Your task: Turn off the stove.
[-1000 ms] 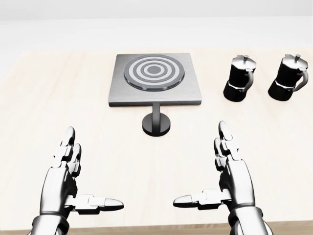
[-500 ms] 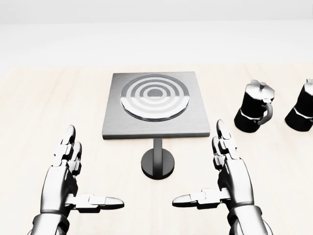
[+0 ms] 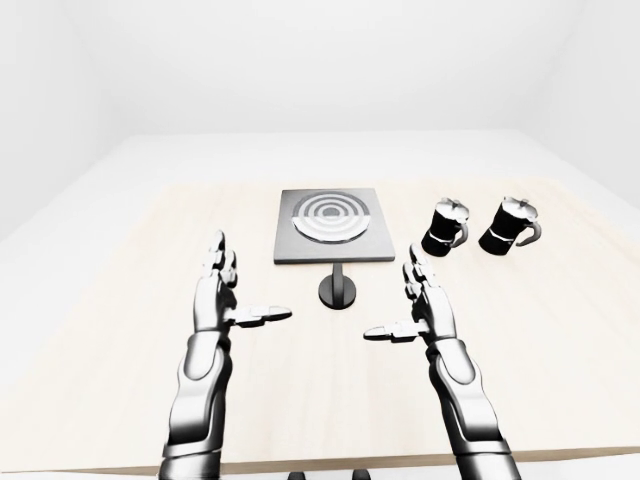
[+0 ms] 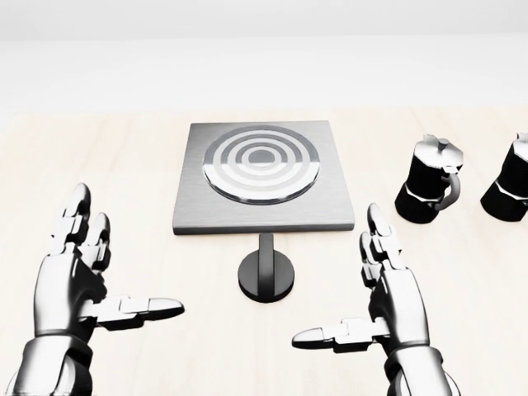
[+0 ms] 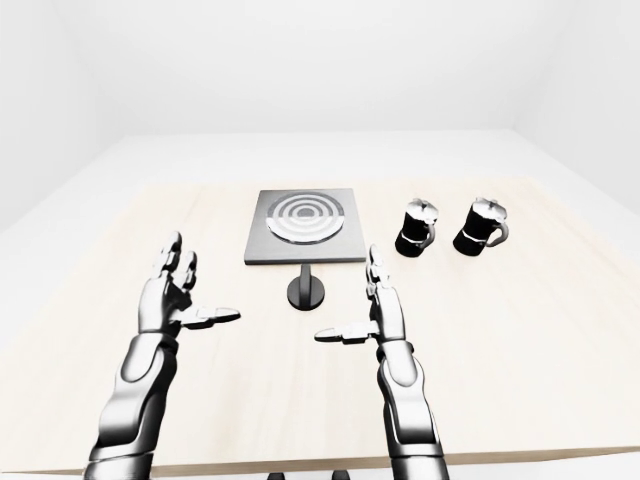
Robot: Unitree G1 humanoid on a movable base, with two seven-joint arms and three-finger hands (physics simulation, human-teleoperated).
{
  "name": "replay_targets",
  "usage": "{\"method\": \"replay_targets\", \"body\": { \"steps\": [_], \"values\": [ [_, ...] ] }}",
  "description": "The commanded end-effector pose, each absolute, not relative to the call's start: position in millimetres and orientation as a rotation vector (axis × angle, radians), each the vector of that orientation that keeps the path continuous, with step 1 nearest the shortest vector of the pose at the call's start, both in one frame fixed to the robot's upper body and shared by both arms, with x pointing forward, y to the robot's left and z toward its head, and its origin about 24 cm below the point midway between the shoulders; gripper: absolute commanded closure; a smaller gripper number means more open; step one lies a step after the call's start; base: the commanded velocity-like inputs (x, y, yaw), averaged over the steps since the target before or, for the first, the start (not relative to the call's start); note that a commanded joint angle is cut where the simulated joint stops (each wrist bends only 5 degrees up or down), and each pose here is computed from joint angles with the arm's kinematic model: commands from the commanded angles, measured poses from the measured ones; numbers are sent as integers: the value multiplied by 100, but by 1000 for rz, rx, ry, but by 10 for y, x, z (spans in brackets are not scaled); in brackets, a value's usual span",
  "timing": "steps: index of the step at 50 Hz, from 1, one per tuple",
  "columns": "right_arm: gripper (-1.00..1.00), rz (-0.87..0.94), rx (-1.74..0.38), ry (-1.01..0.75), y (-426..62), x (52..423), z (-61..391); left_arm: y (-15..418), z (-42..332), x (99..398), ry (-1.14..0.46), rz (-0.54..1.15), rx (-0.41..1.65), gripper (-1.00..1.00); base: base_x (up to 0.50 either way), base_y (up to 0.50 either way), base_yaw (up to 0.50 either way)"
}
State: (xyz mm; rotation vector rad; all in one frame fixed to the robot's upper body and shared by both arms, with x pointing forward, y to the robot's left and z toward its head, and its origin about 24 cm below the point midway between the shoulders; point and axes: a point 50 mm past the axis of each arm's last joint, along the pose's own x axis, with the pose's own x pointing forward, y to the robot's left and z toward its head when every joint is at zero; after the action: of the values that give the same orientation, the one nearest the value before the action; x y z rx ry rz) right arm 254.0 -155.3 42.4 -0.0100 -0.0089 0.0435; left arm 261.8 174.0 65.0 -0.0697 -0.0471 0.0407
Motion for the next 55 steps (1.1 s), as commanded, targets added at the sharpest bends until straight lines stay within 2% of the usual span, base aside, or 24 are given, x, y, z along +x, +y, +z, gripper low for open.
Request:
{"method": "replay_targets", "body": {
  "steps": [1, 6, 13, 28, 31, 36, 41, 45, 55],
  "values": [
    [-100, 37, -10, -15, -1559, 2532, 443, 2069, 1723, 2680, -485, 155, -171, -100, 0, 0, 0],
    [-100, 42, -12, -15, -1554, 2537, 438, 2400, 2352, 2766, -691, 268, -275, -100, 0, 0, 0],
    [-100, 35, -10, -24, -1562, 2527, 455, 2751, 2561, 3060, -641, 389, -274, -100, 0, 0, 0],
    [-100, 40, -12, -16, -1550, 2534, 457, 3502, 3268, 3229, -618, 665, -430, -100, 0, 0, 0],
    [-100, 39, -13, -15, -1554, 2535, 442, 3595, 3265, 3282, -568, 697, -417, -100, 0, 0, 0],
    [-100, 36, -13, -13, -1551, 2535, 450, 3653, 3018, 3445, -419, 742, -353, -100, 0, 0, 0],
    [-100, 34, -13, -10, -1559, 2542, 438, 3719, 2792, 3514, -280, 875, -412, -100, 0, 0, 0],
    [-100, 20, -17, -39, -1573, 2532, 484, 3754, 2718, 3502, -234, 953, -414, -100, 0, 0, 0],
    [-100, 16, 0, -58, -1585, 2520, 508, 3831, 2662, 3469, -194, 992, -379, -100, 0, 0, 0]
  ]
}}
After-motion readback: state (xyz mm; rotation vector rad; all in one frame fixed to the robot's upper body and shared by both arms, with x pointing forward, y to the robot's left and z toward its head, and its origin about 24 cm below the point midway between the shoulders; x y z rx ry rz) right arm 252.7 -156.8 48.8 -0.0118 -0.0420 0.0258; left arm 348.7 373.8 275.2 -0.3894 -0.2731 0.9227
